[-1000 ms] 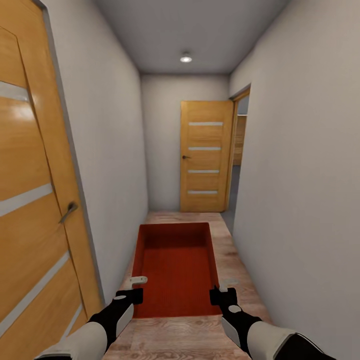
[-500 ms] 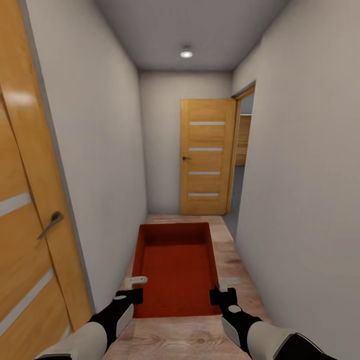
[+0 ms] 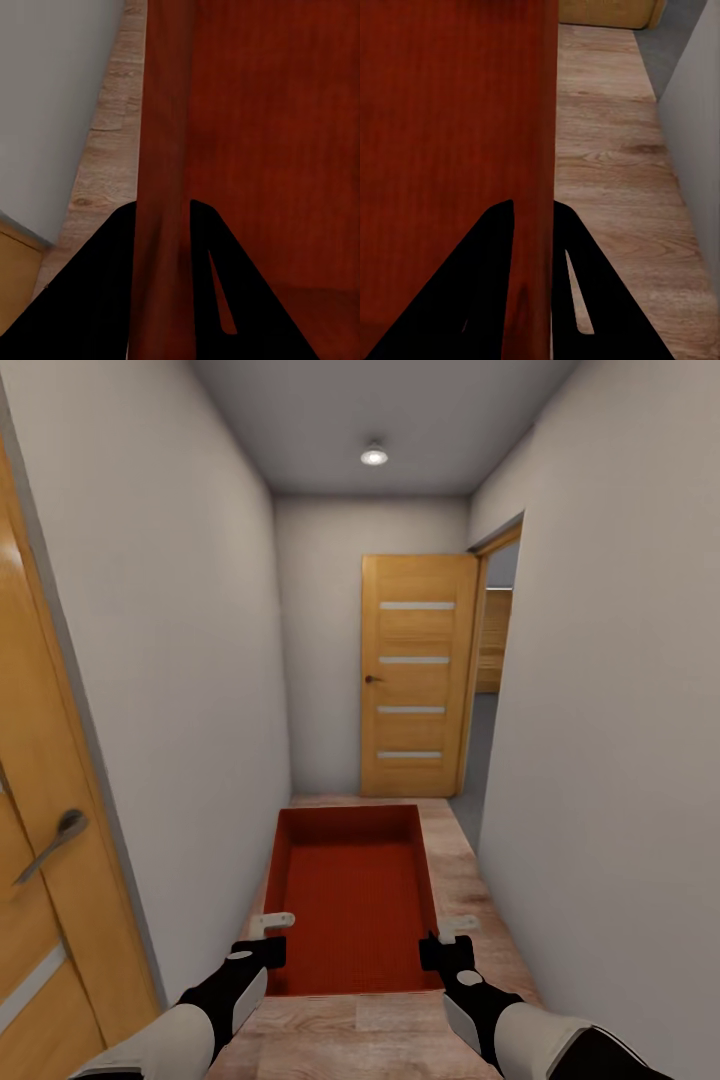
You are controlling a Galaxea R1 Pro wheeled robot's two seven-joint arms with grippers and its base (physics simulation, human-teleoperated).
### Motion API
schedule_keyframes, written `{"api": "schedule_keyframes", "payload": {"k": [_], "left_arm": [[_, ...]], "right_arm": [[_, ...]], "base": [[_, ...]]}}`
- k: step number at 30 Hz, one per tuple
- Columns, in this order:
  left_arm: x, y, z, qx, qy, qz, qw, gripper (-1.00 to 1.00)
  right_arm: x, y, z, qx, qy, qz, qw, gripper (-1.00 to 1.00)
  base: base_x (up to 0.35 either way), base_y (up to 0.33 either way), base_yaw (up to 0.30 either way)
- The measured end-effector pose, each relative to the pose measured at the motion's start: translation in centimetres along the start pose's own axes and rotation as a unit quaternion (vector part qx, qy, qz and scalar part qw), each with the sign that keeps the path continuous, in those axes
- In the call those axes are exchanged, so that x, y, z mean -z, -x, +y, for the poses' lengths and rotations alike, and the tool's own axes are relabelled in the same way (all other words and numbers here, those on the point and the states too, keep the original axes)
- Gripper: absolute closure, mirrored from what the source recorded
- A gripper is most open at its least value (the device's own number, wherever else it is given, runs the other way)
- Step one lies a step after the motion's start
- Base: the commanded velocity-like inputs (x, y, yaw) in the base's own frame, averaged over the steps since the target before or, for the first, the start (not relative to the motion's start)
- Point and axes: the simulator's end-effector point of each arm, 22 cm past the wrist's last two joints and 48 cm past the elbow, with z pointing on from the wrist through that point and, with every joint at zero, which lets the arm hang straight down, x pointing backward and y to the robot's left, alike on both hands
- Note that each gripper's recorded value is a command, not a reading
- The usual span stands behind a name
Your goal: Move the two storage containers from the living room to the garage. In the garage, place one container on the floor and stack the other container on top of it (either order is fine).
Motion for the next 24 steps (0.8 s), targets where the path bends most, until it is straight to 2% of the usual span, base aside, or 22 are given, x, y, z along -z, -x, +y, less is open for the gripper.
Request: {"api": "schedule_keyframes", "payload": {"k": [24], "left_arm": [[0.0,0.0,0.0,0.0,0.0,0.0,1.0,1.0]], "right_arm": [[0.0,0.0,0.0,0.0,0.0,0.0,1.0,1.0]], "base": [[0.321,0.0,0.0]]}}
